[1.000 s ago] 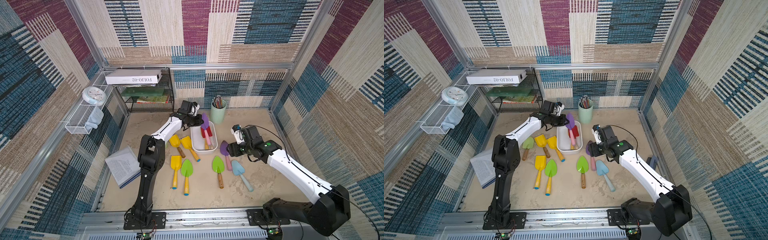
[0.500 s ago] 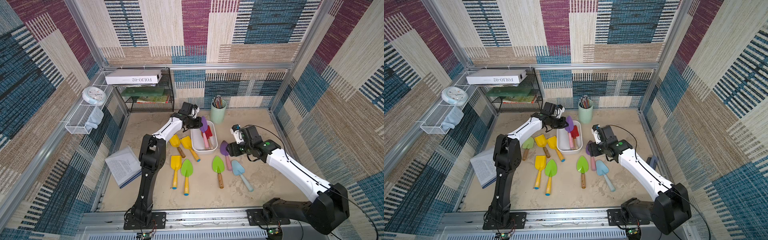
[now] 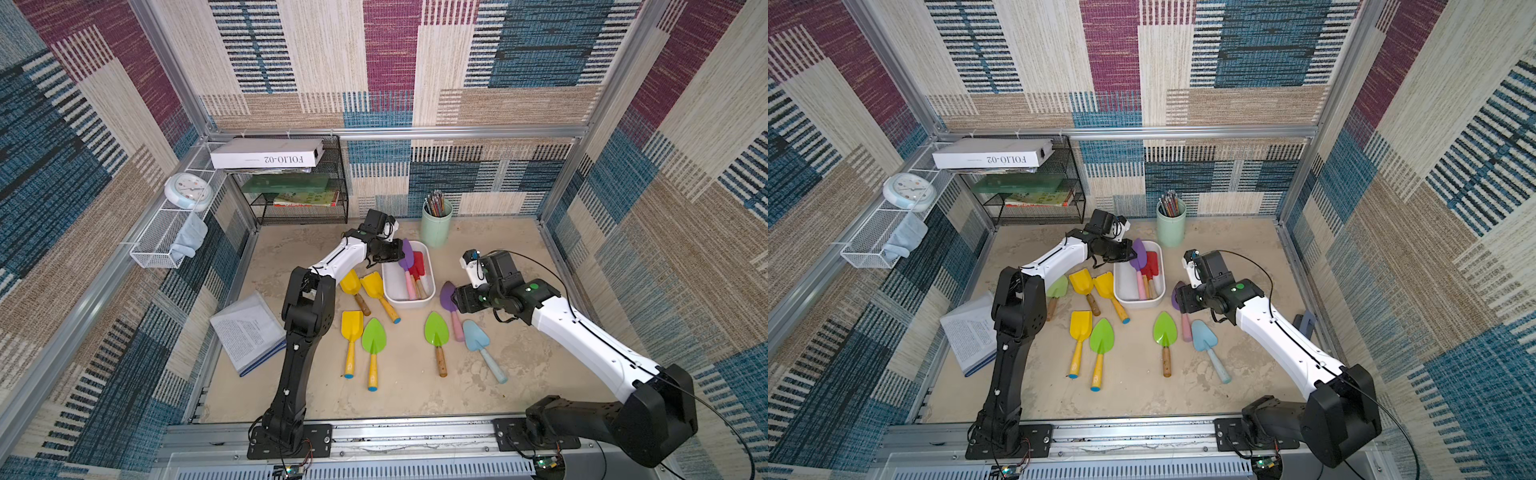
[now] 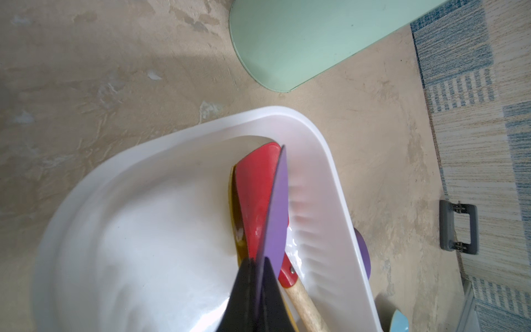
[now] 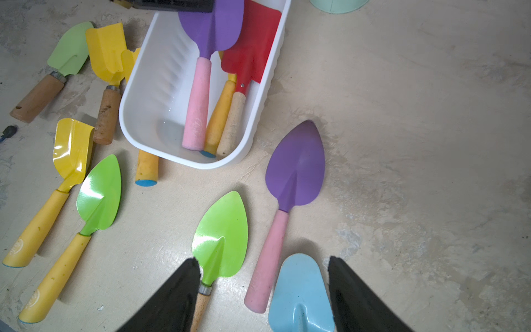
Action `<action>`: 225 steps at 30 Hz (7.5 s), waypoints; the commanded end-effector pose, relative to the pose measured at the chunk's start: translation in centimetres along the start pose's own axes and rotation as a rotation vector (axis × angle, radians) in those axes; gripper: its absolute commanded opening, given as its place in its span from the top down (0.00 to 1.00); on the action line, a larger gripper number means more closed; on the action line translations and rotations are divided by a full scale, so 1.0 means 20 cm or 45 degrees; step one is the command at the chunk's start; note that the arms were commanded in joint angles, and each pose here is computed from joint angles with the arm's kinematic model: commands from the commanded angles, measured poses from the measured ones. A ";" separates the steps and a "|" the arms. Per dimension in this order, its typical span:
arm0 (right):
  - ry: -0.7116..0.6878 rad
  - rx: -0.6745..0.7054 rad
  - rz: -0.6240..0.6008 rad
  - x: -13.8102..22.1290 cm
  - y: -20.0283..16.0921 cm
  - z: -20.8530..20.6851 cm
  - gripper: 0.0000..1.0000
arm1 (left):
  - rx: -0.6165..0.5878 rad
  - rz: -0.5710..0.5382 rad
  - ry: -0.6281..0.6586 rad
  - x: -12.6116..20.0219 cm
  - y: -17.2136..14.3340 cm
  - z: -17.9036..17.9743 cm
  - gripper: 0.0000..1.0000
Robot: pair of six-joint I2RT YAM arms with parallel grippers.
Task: Put the shovel into the storage box
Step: Place the shovel in the storage box, then pick up the shovel from the center of the board, then place the shovel in the storage box.
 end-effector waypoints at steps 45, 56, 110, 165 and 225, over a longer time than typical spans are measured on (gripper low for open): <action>0.012 -0.002 0.029 -0.05 -0.02 0.00 0.25 | 0.041 0.095 0.149 -0.05 -0.02 0.05 0.07; 0.015 0.003 0.031 -0.05 -0.02 0.00 0.26 | 0.019 0.089 0.105 -0.04 -0.01 -0.02 0.07; -0.003 -0.119 0.361 -0.30 -0.36 -0.01 0.49 | -0.139 -0.182 -0.081 0.60 -0.34 -0.64 0.03; 0.078 0.000 0.144 -0.10 -0.07 0.09 1.00 | -0.003 -0.175 -0.259 0.30 -0.45 -0.62 0.16; 0.118 -0.018 -0.028 0.05 -0.04 0.11 0.30 | -0.148 -0.169 -0.048 0.31 0.20 -0.26 1.00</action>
Point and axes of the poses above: each gripper's point midway between its finger pads, its own x axis back along the fingers, its own z axis along the line the jaws close on, y = z × x, the point moved 7 cm from there along x, back along the fingers, and after that the axes turned 2 degrees about x, right-handed, at the moved point
